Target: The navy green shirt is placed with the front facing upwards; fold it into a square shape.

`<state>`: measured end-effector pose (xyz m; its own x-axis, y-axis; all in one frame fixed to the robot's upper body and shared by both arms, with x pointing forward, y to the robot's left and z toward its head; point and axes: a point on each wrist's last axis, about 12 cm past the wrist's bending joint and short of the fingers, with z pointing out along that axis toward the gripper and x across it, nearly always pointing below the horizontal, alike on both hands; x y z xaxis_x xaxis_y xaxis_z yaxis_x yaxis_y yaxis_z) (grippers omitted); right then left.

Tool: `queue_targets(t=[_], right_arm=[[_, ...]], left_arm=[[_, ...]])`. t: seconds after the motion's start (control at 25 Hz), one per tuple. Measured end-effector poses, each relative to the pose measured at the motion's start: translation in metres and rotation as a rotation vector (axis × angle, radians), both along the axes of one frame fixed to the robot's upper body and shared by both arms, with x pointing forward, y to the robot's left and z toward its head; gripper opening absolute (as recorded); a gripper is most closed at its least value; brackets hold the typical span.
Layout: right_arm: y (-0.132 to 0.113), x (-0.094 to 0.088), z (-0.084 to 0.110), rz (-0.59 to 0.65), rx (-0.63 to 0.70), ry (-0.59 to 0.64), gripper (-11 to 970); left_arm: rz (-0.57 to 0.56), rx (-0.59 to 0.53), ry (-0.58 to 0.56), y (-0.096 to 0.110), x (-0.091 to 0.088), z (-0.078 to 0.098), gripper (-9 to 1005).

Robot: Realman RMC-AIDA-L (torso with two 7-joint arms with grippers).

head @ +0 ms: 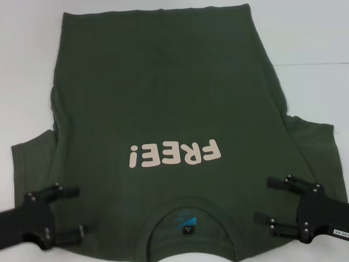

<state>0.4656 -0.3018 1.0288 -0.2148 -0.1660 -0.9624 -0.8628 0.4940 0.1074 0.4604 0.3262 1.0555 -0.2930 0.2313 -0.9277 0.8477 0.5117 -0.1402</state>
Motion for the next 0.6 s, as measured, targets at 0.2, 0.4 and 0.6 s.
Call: queue_targets(t=[0.2,0.4,0.6], right_arm=[[0.001,0.001,0.001,0.001,0.003,0.003,895],[0.000,0.001,0.001,0.002,0.004,0.005,896],[0.001,0.002,0.002,0.007,0.007,0.003,896]], left_arm=[[0.168,-0.142,0.131,0.021,0.007,0.014,913],[0.305,-0.255,0.384,0.049,0.023,0.034,907],[0.465,-0.284,0.612,0.065,0.042,0.046,902]])
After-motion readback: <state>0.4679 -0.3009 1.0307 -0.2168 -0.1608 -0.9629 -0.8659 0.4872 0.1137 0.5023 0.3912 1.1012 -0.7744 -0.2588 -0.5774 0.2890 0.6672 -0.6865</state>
